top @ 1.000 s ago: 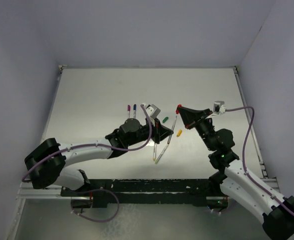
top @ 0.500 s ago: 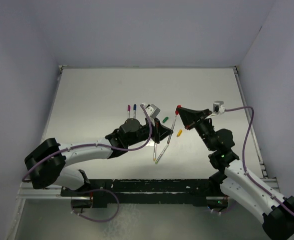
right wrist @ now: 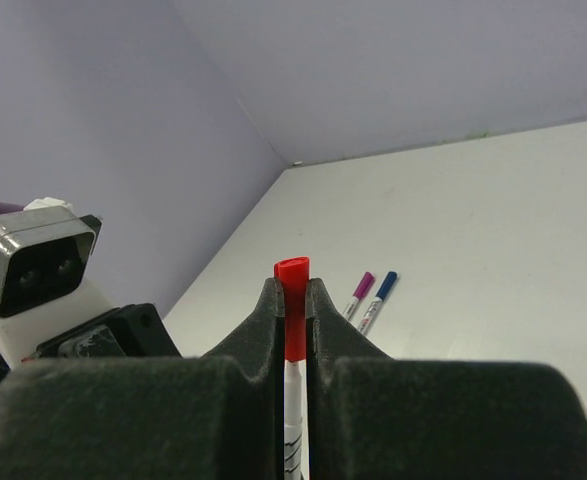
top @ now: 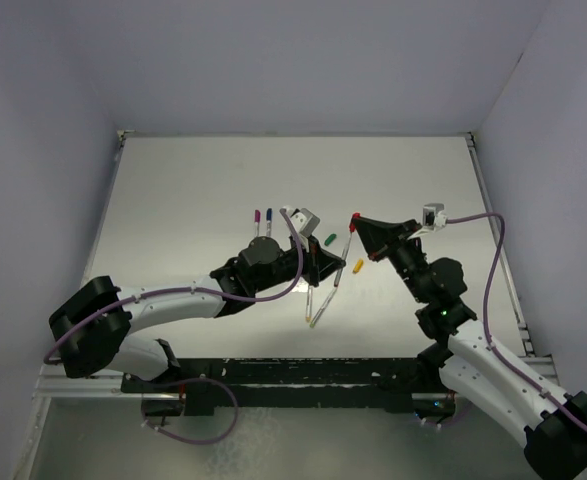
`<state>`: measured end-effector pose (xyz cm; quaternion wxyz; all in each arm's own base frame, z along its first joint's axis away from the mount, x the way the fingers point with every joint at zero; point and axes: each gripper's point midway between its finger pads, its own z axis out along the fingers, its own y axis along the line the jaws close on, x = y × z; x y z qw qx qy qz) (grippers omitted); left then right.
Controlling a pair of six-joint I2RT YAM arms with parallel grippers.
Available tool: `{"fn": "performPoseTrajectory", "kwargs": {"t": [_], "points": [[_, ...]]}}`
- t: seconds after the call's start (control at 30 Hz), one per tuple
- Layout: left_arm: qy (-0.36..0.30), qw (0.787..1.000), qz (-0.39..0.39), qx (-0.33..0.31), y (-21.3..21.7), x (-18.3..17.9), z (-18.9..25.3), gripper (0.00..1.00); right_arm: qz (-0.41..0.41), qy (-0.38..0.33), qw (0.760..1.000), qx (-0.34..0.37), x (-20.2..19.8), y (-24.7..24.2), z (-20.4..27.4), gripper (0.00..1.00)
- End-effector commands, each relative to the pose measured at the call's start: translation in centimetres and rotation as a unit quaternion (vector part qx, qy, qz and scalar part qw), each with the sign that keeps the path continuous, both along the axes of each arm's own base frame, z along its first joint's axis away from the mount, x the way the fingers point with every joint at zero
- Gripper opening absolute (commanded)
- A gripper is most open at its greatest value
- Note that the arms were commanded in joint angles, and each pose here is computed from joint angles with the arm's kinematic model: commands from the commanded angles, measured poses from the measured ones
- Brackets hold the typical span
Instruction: Insert the pens into the pen caps
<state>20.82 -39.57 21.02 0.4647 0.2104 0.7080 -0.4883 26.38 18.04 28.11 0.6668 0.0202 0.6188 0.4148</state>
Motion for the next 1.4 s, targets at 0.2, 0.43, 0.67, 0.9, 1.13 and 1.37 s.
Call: {"fn": "performPoseTrajectory", "kwargs": {"t": [0.2,0.43,0.67,0.9,1.13,1.37], "points": [[-0.020,0.999,0.017,-0.035,-0.1,0.7,2.5,0.00,0.024,-0.007,1.000,-0.002,-0.6,0.7,0.0,0.00],[-0.030,0.998,0.017,-0.043,-0.6,1.1,3.4,0.00,0.049,0.033,0.998,-0.015,-1.0,1.6,-2.7,0.00],[-0.037,0.997,0.030,-0.067,-0.4,2.0,4.7,0.00,0.089,0.067,0.993,-0.030,-2.0,2.7,-4.9,0.00],[-0.027,0.989,0.034,-0.139,1.1,2.8,5.9,0.00,0.170,0.086,0.981,-0.043,-3.5,5.0,-6.1,0.00],[-0.057,0.982,0.051,-0.174,2.8,3.2,8.1,0.00,0.210,0.085,0.972,-0.056,-4.9,5.8,-6.6,0.00],[-0.086,0.974,0.060,-0.202,3.9,3.4,10.5,0.00,0.236,0.098,0.964,-0.069,-5.9,6.5,-7.9,0.00]]}}
